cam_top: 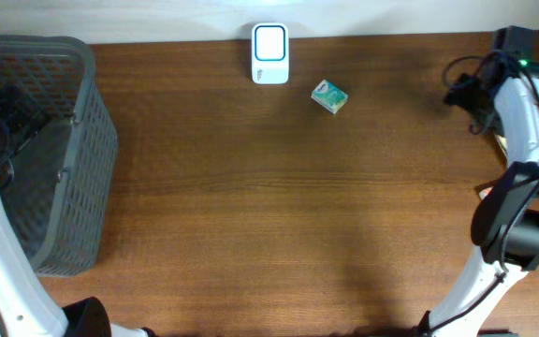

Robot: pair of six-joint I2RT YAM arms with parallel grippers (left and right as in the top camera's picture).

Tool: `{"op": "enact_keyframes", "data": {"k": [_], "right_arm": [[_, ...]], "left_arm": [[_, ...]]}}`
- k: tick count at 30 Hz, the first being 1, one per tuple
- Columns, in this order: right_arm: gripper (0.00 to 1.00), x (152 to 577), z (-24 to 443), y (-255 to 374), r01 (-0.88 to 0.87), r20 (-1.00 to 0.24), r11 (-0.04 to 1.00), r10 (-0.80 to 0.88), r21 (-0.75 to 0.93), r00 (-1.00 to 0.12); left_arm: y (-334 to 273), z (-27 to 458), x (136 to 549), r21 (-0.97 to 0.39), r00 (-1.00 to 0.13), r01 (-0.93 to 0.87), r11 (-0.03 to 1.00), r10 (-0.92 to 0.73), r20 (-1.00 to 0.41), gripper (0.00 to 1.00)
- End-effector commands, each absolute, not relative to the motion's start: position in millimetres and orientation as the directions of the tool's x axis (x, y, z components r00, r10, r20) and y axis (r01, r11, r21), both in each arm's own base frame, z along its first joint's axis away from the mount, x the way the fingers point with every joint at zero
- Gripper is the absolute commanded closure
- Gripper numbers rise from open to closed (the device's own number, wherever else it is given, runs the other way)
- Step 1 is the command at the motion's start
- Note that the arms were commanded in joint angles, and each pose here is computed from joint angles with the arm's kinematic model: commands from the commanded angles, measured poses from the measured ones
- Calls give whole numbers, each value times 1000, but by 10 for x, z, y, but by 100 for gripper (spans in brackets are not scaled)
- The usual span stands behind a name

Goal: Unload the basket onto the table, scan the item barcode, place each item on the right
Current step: 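Place the orange tissue pack at the right edge, then grasp the teal tissue pack with the right gripper, then hold the teal tissue pack up to the scanner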

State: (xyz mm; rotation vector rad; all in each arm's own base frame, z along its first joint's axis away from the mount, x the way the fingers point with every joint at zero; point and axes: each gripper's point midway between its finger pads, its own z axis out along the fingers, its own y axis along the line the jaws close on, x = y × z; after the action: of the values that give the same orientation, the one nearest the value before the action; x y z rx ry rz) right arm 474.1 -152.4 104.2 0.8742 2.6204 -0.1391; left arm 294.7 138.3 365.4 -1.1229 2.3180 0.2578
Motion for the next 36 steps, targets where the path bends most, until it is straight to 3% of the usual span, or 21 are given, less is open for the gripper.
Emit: {"op": "enact_keyframes", "data": {"k": [1,5,8,10,13,17,19,20,21,23,26,31,34,36], "right_arm": [[1,5125,1237,-256,167,-400,937,287,308,-871],[1,5848,1031,803,-95,-616,951,112,294,-780],[1,6142,442,1051,-109,-670,968,72,224,-739],[5,6062,148,1068,-120,-628,972,34,202,-778],[13,5688,124,1157,-282,-531,955,-193,91,-825],[21,5292,931,1373,-338,-509,941,-299,-16,-807],[8,5288,1500,1129,-224,-560,946,-320,-234,-764],[7,5258,1696,1053,-231,-558,920,-378,-318,-738],[7,5156,1674,1097,-324,-510,887,-456,-329,-729],[17,4809,1300,1130,-567,-301,764,-643,-307,-704],[25,4687,625,1193,-688,-150,686,-725,-237,-672],[32,4680,205,1396,-724,-104,652,-755,-225,-648],[41,4859,149,1329,-694,-137,664,-742,-278,-656],[42,4791,64,1298,-694,-120,670,-737,-264,-665]], "left_arm": [[1402,3671,2931,-67,-489,-780,622,-673,-555,1],[1401,3671,2932,-68,-489,-780,623,-673,-555,1],[1401,3671,2932,-68,-489,-780,623,-673,-555,1],[1401,3671,2932,-68,-489,-780,623,-673,-555,1],[1401,3671,2932,-68,-489,-780,623,-673,-555,1],[1401,3671,2932,-68,-489,-780,623,-673,-555,1],[1401,3671,2932,-68,-489,-780,623,-673,-555,1],[1401,3671,2931,-67,-489,-780,623,-673,-555,1],[1401,3671,2931,-67,-489,-780,623,-673,-555,1],[1401,3671,2932,-68,-489,-780,623,-673,-555,1],[1401,3671,2932,-68,-489,-780,623,-673,-555,1],[1401,3671,2932,-68,-489,-780,623,-673,-555,1],[1401,3671,2932,-68,-489,-780,623,-673,-555,1],[1401,3671,2931,-67,-489,-780,623,-673,-555,1]]}}
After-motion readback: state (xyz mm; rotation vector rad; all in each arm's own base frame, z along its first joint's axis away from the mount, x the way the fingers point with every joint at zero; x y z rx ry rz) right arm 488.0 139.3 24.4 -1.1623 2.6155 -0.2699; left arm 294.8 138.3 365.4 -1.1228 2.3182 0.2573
